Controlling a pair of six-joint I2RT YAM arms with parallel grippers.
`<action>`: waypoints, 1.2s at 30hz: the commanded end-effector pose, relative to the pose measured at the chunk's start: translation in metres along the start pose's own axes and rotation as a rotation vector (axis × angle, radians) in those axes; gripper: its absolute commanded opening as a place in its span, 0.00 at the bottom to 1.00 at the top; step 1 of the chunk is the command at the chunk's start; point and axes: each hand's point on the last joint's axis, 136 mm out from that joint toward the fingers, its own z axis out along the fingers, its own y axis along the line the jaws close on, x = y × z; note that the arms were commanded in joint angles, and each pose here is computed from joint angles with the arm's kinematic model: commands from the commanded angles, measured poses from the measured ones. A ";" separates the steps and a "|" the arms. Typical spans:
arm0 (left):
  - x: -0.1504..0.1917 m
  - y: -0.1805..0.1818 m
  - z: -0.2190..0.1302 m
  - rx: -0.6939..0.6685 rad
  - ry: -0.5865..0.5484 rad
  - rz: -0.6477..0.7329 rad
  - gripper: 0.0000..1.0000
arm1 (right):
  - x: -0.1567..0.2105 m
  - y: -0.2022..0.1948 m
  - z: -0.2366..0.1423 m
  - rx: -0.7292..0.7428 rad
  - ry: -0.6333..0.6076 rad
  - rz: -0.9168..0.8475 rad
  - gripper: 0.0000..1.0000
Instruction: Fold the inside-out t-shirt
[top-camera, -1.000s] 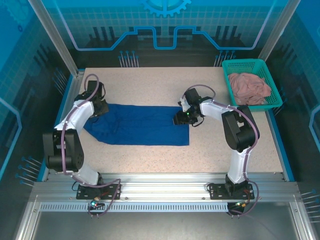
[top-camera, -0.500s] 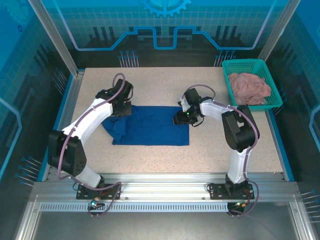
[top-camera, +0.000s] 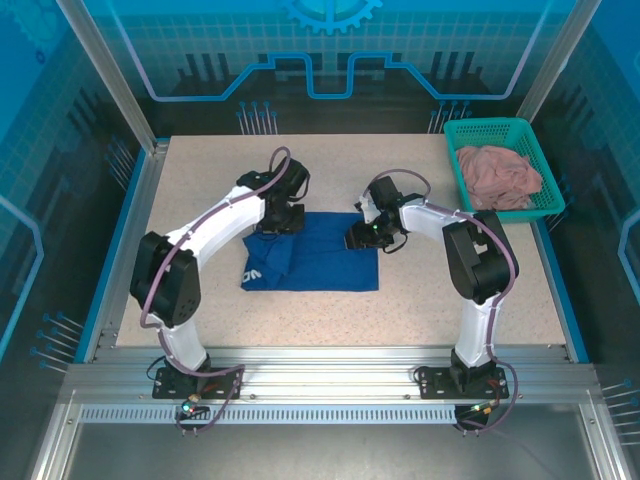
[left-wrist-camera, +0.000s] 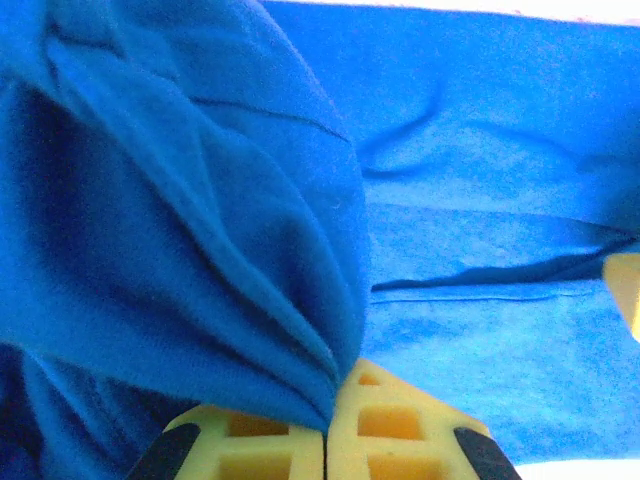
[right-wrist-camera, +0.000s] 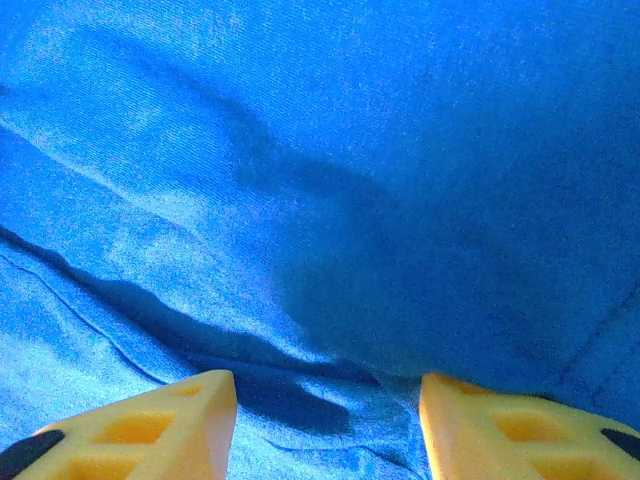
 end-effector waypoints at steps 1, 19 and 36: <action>-0.001 -0.027 -0.003 0.094 0.022 -0.032 0.00 | 0.011 0.001 0.009 -0.020 0.041 -0.002 0.52; -0.001 -0.048 -0.004 0.169 0.028 -0.048 0.00 | 0.010 0.000 0.007 -0.019 0.037 0.005 0.52; -0.013 -0.173 0.044 0.449 0.021 -0.162 0.49 | 0.010 -0.011 -0.099 -0.049 -0.198 0.115 0.55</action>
